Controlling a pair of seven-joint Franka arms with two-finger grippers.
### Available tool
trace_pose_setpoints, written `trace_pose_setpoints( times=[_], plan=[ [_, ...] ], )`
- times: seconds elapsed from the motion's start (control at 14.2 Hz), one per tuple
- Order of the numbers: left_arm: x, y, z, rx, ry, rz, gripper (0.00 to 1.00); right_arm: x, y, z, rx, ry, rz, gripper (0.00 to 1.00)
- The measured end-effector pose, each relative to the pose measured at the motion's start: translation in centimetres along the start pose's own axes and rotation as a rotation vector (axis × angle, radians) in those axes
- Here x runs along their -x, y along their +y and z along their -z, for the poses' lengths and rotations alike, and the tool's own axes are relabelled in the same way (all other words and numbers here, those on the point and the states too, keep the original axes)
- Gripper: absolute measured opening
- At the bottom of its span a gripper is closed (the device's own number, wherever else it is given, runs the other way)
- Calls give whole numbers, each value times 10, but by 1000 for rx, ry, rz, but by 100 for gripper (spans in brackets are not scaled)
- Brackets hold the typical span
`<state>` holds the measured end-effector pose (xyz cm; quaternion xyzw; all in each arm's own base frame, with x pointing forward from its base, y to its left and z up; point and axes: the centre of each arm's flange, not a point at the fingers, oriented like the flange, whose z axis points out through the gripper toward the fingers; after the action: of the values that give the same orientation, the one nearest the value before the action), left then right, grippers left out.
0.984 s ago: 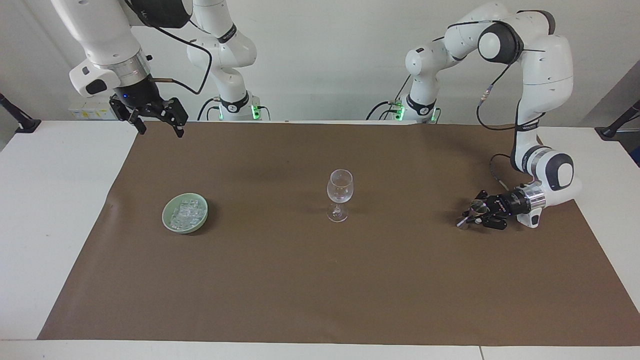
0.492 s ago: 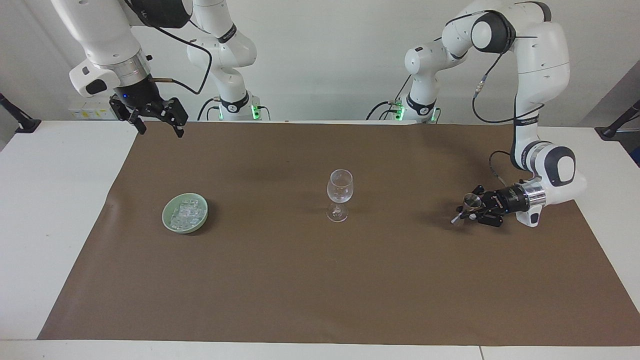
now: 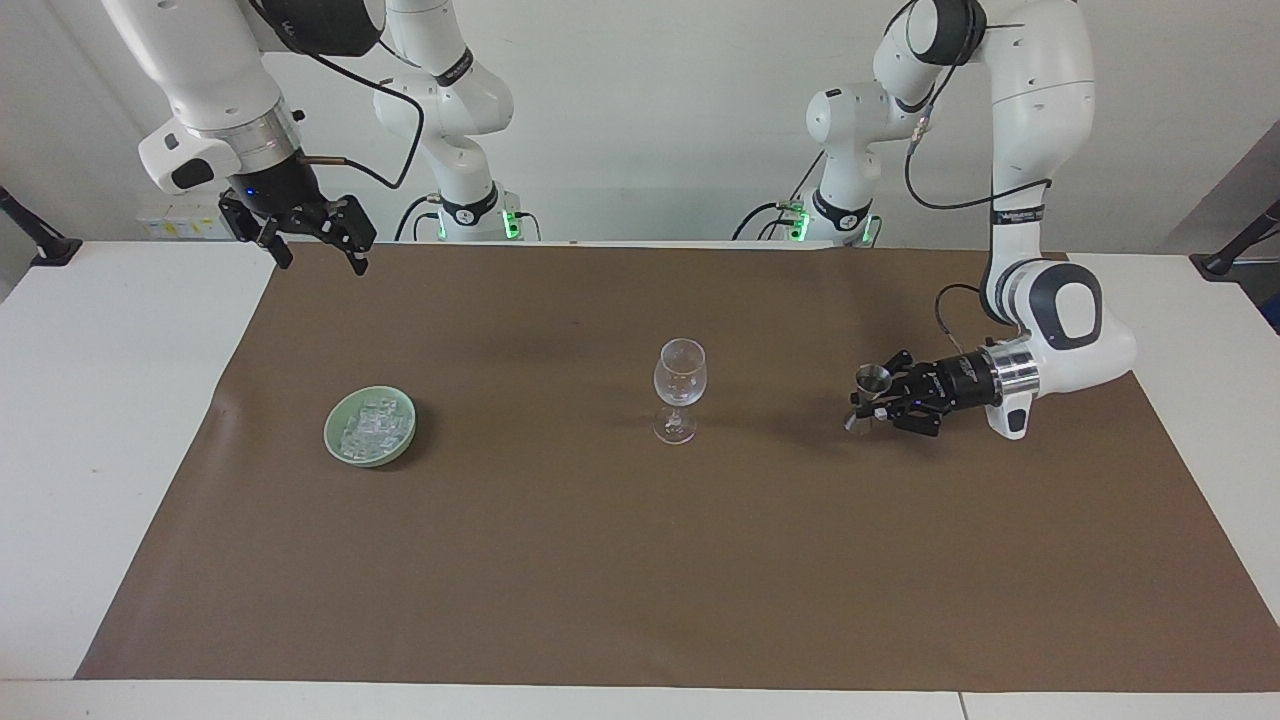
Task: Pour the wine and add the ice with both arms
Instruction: 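Carry the jigger with the left gripper to beside the clear glass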
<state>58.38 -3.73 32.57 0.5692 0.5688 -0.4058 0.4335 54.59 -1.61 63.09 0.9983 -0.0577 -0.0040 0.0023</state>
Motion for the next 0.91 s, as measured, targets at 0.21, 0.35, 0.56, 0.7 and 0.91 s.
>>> trace_pose_setpoints(
  times=[0.21, 0.35, 0.56, 0.7, 0.91],
  plan=[
    [41, -5, -19, 4, 38, 25, 21, 0, 0, 0, 0, 0, 0, 100],
    [61, -9, -27, 1, 46, 43, 21, 0, 0, 0, 0, 0, 0, 100],
    [89, -13, -38, 12, 66, 67, 21, 0, 0, 0, 0, 0, 0, 100],
    [106, -16, -50, 13, 78, 64, 21, 0, 0, 0, 0, 0, 0, 100],
    [125, -21, -74, 19, 106, 57, 21, 0, 0, 0, 0, 0, 0, 100]
  ],
)
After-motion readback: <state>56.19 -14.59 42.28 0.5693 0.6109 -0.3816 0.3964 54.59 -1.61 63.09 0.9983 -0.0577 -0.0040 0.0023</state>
